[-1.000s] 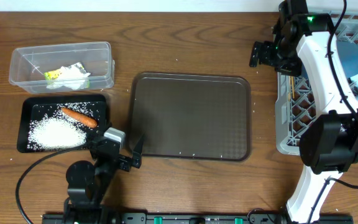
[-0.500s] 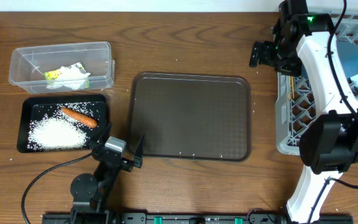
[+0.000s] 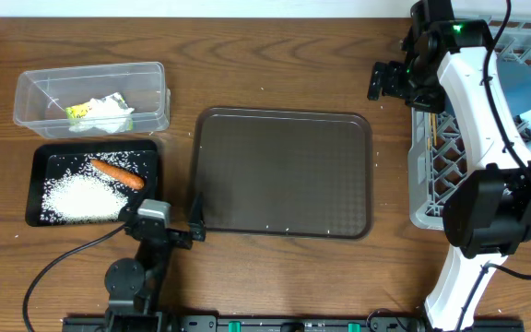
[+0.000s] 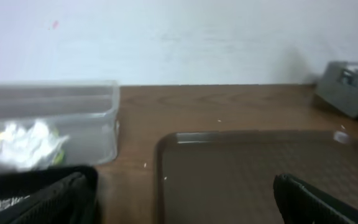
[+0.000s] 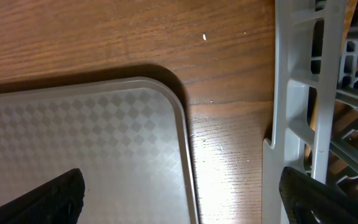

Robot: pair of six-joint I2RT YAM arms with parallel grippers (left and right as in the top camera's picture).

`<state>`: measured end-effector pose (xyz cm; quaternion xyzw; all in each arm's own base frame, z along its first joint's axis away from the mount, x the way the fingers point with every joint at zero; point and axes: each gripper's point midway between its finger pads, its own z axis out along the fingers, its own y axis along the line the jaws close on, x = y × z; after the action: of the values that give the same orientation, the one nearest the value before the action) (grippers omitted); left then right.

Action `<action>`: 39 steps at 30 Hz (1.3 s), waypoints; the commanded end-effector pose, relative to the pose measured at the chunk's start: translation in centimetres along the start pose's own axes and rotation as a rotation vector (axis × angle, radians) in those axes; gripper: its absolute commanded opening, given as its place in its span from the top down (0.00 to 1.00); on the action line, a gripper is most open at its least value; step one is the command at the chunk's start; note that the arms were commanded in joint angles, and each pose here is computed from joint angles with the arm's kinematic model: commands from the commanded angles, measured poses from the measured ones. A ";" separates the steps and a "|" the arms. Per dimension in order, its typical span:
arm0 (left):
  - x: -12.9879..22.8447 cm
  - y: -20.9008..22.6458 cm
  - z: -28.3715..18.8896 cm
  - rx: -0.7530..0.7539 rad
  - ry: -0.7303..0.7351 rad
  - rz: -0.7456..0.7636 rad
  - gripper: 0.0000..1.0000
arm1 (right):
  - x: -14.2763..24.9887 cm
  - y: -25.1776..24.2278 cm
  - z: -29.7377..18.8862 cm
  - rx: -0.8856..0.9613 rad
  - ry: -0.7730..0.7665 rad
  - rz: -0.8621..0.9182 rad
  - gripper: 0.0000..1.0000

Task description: Sort waste into correct bins and load items into the dishwasher rack

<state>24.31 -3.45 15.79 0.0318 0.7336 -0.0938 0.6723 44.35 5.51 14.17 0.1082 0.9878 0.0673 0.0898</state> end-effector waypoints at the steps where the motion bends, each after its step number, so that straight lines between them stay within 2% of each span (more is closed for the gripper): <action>1: 1.5 2.1 -0.1 -0.124 0.037 -0.183 0.02 | -0.1 0.6 -0.2 -0.003 -0.008 0.001 0.01; 3: 1.8 2.8 -0.2 -0.164 0.038 -0.235 0.02 | 0.0 0.7 -0.2 -0.003 -0.008 -0.002 0.01; 12: -1.2 3.1 -0.3 -0.173 -0.085 -0.208 0.02 | 0.0 0.7 -0.2 -0.004 -0.008 -0.002 0.01; 19: 1.8 4.0 -0.5 -0.217 0.046 -0.129 0.02 | 0.0 0.8 -0.2 -0.004 -0.007 -0.004 0.01; 39: 1.8 4.0 -0.4 -0.217 0.045 -0.128 0.02 | 0.0 0.9 -0.2 -0.004 -0.007 -0.007 0.01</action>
<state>24.53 -0.15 15.22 -0.0820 0.7381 -0.0738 0.6657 44.32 5.65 14.17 0.1067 0.9879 0.0676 0.0895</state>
